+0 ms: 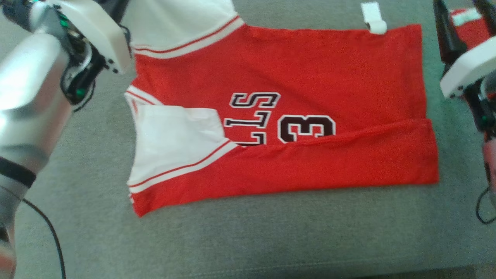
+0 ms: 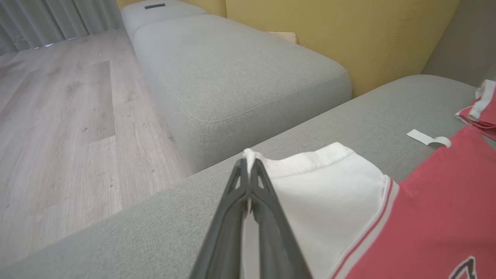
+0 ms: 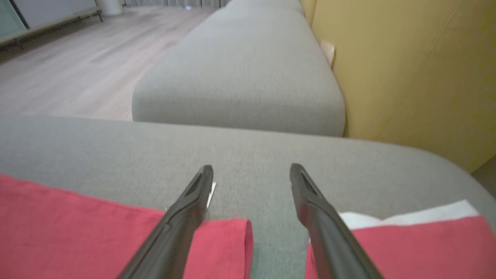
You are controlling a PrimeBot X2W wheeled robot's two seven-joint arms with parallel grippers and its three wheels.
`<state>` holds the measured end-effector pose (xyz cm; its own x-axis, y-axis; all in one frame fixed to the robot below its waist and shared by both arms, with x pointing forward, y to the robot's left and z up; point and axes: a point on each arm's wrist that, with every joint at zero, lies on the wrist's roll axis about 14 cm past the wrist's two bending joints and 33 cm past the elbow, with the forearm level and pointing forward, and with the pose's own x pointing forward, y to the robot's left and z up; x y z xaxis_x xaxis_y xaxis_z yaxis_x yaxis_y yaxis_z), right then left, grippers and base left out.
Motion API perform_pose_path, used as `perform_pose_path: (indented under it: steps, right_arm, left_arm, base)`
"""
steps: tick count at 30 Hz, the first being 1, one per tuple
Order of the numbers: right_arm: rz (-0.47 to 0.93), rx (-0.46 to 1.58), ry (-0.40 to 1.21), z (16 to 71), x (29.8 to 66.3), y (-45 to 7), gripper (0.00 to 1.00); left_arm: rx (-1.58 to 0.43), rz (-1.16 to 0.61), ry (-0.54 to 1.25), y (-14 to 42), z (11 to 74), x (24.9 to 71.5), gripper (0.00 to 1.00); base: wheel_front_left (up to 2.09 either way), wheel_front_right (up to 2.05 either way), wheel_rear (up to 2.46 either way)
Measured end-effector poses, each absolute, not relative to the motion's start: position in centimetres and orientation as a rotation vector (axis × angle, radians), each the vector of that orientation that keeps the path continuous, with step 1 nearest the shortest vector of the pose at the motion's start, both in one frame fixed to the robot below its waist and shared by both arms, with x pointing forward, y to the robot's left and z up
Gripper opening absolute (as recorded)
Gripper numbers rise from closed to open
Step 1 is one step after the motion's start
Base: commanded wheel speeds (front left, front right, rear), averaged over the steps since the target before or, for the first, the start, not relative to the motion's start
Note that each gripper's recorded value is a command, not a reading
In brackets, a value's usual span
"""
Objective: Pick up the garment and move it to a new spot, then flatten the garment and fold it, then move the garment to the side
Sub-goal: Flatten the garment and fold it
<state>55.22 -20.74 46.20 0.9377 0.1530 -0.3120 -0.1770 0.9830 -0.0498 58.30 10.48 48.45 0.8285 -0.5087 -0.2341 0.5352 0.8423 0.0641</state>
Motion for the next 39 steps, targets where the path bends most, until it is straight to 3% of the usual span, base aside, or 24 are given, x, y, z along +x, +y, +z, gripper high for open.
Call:
perform_pose_path:
  steps: [14,27,28,29,34,39]
  right_arm:
    - [0.220,-0.206,0.648,37.9,53.6,-20.7,1.00]
    - [0.260,-0.274,0.684,36.4,56.0,-19.6,1.00]
    - [0.262,-0.277,0.697,36.3,56.2,-19.6,0.93]
    - [0.267,-0.286,0.709,36.2,56.4,-19.5,0.00]
    - [0.296,-0.304,0.742,36.4,56.6,-18.8,0.00]
    - [0.265,-0.265,0.664,37.8,57.1,-19.9,0.00]
  left_arm:
    - [0.128,-0.585,0.201,11.3,48.7,54.5,0.00]
    - [0.118,-0.602,0.234,10.9,46.6,54.6,0.00]
    - [0.124,-0.603,0.235,11.0,46.5,54.7,0.00]
    - [0.133,-0.605,0.235,11.0,46.5,54.7,0.00]
    - [0.150,-0.584,0.247,11.7,46.1,55.2,0.00]
    - [0.138,-0.528,0.244,13.2,45.8,56.2,0.00]
  base:
    - [0.00,0.00,0.00]
    - [0.00,0.00,0.00]
    - [0.00,0.00,0.00]
    - [0.00,0.00,0.00]
    - [0.00,0.00,0.00]
    - [0.00,0.00,0.00]
